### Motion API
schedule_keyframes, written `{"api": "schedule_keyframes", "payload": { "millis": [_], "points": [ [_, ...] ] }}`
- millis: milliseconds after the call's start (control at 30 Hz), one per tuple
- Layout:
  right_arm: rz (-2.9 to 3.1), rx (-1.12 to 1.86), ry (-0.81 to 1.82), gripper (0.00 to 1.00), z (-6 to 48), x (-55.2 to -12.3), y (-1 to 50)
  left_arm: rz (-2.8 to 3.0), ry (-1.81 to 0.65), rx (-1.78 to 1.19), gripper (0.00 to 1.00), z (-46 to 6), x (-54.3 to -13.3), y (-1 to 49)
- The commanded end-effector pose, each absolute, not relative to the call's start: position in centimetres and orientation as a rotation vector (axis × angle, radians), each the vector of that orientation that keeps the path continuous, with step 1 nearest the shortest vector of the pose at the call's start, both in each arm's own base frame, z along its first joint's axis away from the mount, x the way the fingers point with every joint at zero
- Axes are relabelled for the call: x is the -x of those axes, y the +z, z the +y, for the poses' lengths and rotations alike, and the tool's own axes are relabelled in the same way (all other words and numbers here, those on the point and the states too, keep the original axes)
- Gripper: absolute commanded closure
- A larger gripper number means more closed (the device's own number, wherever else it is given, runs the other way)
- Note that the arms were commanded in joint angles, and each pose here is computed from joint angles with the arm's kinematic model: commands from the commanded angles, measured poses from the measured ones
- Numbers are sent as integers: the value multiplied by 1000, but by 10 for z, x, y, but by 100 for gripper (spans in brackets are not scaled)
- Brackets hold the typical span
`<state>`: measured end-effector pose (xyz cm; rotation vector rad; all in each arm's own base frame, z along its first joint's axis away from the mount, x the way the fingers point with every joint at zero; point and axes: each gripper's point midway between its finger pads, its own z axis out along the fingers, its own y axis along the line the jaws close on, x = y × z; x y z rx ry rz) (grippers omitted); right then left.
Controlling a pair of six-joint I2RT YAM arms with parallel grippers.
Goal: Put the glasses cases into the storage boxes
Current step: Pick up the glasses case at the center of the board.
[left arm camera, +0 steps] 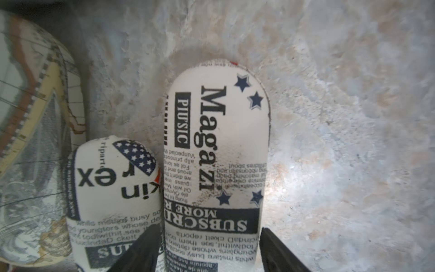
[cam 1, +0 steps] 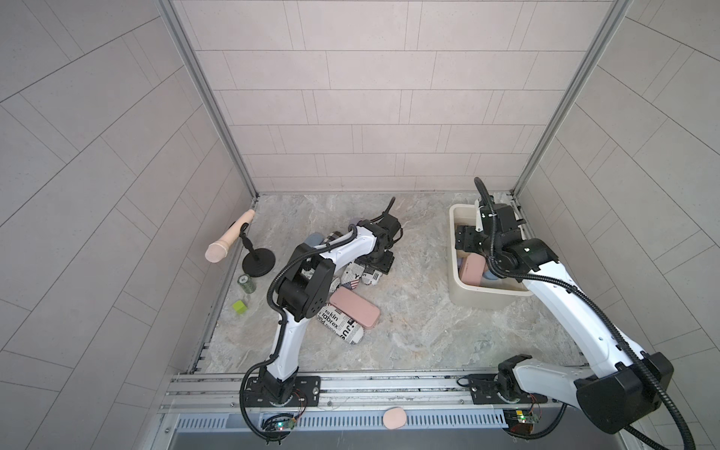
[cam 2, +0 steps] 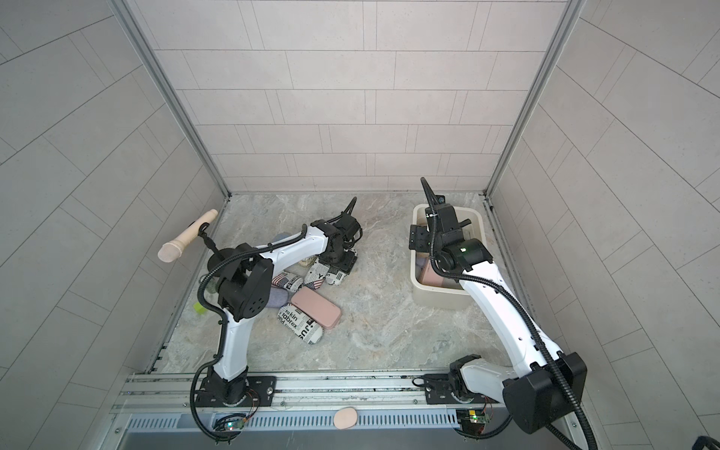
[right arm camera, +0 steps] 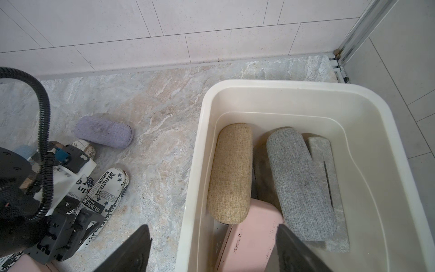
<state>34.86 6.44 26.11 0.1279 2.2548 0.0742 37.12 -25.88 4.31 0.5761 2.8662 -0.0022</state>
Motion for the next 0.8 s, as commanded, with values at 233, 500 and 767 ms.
{"api": "schedule_keyframes", "payload": {
  "millis": [233, 500, 767],
  "points": [
    [2256, -119, 63, 15, 62, -346, 260, 2880, 38, -676, 29, -271, -360, 34],
    [2261, -127, 61, 15, 61, -347, 258, 2881, 8, -733, 30, -284, -351, 30],
    [2255, -129, 60, 15, 60, -345, 261, 2893, 17, -743, 23, -286, -347, 25]
  ]
}}
